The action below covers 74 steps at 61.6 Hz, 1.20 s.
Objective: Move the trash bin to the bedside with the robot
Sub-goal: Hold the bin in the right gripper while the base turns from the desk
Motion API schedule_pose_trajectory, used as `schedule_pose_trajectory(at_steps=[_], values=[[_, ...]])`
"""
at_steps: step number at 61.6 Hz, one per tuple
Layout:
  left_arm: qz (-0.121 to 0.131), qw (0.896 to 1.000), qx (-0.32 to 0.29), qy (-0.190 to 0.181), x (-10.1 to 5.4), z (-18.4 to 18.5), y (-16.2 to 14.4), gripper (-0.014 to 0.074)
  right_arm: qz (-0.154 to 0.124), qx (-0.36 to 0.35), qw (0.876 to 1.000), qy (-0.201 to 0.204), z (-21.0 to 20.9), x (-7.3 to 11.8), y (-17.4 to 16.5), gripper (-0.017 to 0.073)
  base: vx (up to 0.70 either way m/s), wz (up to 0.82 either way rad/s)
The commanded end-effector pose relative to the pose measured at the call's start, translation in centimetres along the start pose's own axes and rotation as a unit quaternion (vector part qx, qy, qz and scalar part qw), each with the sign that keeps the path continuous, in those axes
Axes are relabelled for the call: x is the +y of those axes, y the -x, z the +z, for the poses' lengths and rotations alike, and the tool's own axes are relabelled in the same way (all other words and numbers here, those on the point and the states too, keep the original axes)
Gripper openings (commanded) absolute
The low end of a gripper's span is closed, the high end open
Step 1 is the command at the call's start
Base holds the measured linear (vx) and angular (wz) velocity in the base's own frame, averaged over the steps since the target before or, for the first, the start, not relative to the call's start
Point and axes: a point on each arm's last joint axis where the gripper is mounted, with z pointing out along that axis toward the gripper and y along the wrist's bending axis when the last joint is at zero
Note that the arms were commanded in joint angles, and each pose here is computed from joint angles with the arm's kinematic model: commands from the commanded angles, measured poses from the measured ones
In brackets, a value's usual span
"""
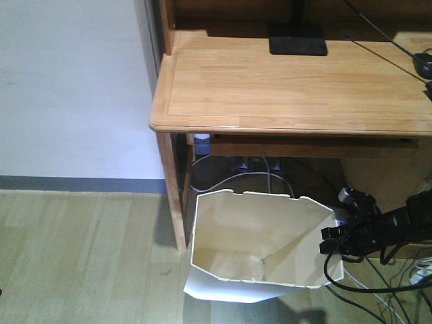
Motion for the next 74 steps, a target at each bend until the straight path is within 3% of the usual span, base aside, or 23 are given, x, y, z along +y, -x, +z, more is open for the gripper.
schedule_pose_trajectory(at_steps=[1,74], values=[[-0.005,0.999,-0.033,-0.002,0.01,0.05,0.08,-0.0006,-0.017,-0.048,0.992,0.114,-2.06,2.95,1.79,-0.0005,-0.06,0.23],[-0.005,0.999,-0.033,-0.002,0.01,0.05,0.08,-0.0006,-0.017,-0.047,0.992,0.114,-2.06,2.95,1.78,-0.0005,-0.03,0.41]])
